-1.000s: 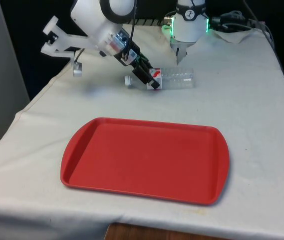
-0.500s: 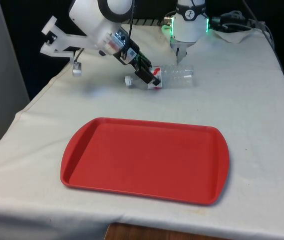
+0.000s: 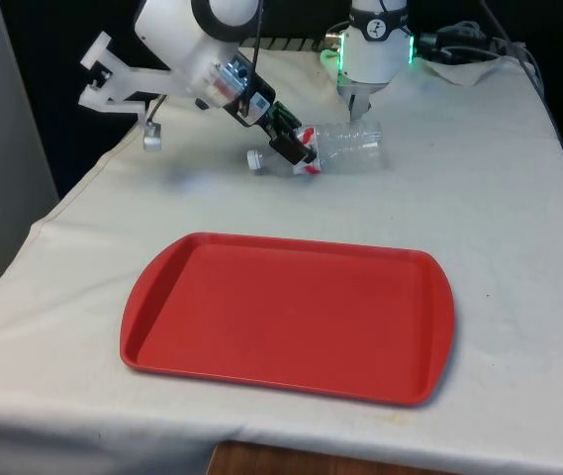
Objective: Place the bottle upright on the tray.
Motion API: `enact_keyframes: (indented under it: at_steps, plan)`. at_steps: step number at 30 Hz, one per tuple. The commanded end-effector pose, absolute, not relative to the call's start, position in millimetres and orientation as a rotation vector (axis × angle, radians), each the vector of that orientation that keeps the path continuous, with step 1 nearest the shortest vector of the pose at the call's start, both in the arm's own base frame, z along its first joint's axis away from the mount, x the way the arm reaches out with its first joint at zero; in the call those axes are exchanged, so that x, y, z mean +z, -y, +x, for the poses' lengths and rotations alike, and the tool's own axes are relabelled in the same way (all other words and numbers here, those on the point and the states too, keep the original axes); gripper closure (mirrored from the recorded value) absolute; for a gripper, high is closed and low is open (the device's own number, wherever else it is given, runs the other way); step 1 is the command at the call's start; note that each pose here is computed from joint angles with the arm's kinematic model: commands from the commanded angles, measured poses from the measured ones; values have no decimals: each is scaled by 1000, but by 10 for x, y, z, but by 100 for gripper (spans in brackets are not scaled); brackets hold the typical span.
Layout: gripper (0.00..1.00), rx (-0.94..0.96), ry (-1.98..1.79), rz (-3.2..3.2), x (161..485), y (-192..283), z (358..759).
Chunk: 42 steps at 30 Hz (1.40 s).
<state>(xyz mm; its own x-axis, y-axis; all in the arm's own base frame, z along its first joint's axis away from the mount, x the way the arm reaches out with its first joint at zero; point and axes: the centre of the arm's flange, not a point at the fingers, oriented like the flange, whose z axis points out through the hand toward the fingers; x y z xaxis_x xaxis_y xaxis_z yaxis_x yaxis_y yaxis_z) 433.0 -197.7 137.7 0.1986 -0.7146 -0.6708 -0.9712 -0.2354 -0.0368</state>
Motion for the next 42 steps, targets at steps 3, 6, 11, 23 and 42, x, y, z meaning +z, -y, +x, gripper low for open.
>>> enact_keyframes:
  at_steps: [3,6,11,23,42]
  plan:
    - [86,743,-1570,-2022,1388,1979,4339]
    - [86,721,-1592,-2024,1473,1992,4397]
    - [86,701,-1615,-2022,1551,2001,4468]
    - [86,655,-1662,-2016,1710,2021,4619]
    - [86,573,-1746,-2008,2044,2054,4910]
